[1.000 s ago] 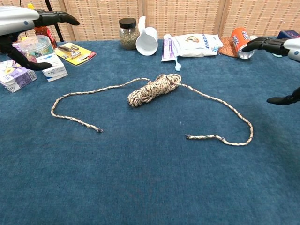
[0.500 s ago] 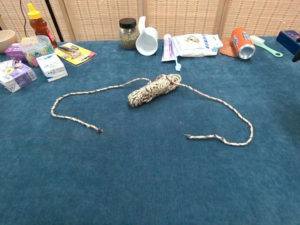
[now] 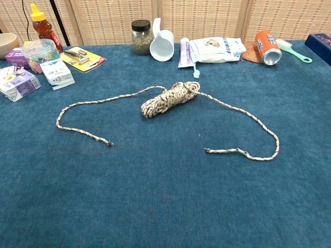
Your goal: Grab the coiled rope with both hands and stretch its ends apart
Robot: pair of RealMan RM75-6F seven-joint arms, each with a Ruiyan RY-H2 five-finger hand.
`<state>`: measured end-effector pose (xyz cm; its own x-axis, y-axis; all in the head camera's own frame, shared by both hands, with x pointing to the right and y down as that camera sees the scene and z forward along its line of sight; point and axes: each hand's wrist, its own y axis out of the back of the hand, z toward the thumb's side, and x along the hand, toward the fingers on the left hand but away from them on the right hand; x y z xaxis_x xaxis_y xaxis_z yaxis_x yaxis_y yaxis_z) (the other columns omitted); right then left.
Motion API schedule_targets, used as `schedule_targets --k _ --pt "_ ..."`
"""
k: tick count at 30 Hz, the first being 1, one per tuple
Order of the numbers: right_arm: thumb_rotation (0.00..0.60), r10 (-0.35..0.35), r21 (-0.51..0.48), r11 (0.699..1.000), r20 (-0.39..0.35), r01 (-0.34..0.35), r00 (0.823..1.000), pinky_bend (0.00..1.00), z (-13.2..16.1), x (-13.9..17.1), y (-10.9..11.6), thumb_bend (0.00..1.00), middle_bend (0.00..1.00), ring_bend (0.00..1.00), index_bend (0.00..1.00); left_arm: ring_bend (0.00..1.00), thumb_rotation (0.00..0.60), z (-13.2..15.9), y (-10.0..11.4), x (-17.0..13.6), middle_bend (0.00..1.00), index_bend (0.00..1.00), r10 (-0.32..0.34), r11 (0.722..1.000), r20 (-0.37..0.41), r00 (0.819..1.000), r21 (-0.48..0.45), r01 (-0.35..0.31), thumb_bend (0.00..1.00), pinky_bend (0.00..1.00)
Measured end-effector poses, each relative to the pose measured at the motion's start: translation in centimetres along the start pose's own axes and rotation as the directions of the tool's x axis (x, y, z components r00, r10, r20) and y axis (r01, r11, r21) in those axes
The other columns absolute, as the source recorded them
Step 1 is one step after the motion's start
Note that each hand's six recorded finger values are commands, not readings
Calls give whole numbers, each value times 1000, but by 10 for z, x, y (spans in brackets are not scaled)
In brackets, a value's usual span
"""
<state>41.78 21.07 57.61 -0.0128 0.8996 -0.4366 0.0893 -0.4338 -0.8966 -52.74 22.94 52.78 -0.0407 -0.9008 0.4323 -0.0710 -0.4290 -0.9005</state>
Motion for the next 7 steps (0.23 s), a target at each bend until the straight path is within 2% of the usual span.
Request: schedule_targets --k 3,7 --pt "600 -4 -7 1000 21 4 1000 0 -6 9 0 333 156 27 409 0 600 -8 -1 -14 0 157 -2 1000 -34 999 6 2 304 0" --pt "600 -16 -18 1000 51 17 999 0 -14 20 0 339 158 28 386 0 600 -12 1 -23 0 166 15 1000 -59 998 0 -15 304 0"
